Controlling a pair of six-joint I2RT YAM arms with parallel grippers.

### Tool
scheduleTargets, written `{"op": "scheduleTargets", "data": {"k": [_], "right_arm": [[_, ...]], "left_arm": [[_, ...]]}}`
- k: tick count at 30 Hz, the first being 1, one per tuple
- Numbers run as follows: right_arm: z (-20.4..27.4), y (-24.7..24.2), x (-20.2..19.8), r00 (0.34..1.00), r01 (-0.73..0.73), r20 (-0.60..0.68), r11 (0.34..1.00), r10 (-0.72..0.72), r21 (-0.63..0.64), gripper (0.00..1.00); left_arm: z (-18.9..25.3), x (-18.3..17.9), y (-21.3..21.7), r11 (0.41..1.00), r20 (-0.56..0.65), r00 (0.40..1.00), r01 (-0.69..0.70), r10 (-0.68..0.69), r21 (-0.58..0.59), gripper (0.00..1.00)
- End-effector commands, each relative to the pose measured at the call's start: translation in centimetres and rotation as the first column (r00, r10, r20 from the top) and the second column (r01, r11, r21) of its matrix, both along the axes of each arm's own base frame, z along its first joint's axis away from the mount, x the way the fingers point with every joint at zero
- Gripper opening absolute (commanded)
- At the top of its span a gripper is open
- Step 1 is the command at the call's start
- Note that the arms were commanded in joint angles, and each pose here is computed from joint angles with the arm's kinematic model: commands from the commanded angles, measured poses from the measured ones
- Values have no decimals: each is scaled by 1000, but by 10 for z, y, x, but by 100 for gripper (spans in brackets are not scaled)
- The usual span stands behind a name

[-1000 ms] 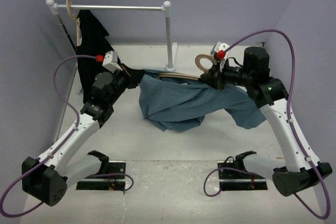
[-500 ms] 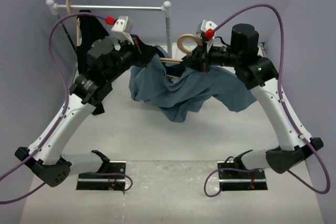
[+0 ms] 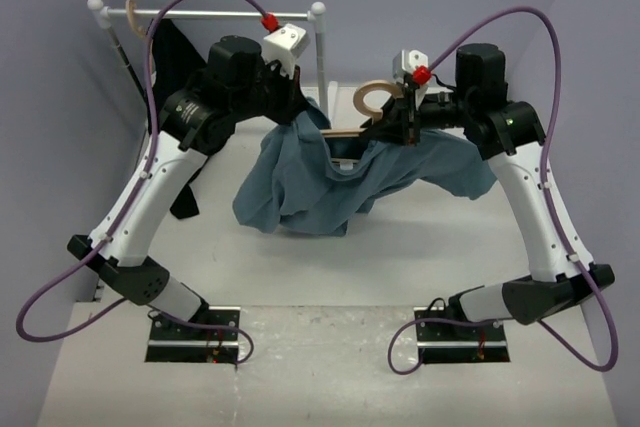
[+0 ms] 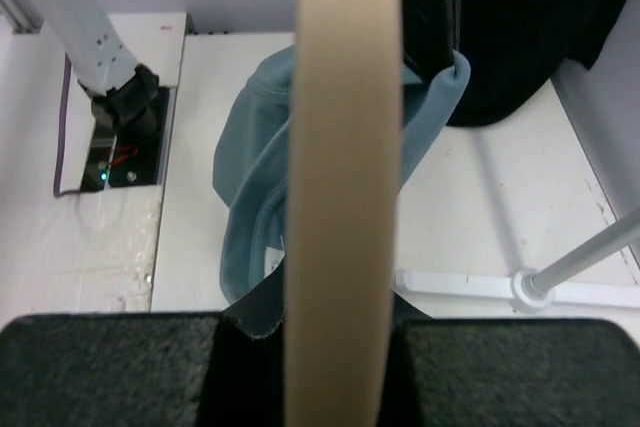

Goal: Place the t-shirt on the hanger

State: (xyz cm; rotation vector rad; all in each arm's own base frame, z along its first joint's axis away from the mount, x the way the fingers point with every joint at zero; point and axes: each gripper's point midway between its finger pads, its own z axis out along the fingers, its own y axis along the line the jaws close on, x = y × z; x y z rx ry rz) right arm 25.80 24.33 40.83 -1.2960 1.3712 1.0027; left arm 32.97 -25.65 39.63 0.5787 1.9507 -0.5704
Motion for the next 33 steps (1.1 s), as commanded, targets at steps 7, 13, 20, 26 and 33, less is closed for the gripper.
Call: {"op": "scheduleTargets", "data": {"k": [7, 13, 20, 26, 33], "right_arm": [[-4, 23, -55, 938, -332, -63, 937, 340, 108, 0], [-13, 29, -27, 955, -246, -139, 962, 261, 121, 0], [-17, 3, 2, 985, 18, -170, 988, 9, 156, 0], [-12, -8, 6, 977, 89, -208, 983, -55, 161, 0], [-10, -12, 9, 975, 105, -212, 981, -69, 164, 0]], "left_arm": [[29, -71, -64, 903, 86, 904, 425, -419, -66, 0], [24, -40, -65, 954, 82, 952, 298, -296, -21, 32], [77, 5, 61, 916, 244, 883, -381, 401, -128, 80], [69, -33, 41, 982, 296, 947, -71, 121, -174, 70], [47, -60, 16, 981, 312, 941, 167, -129, -98, 71]]}}
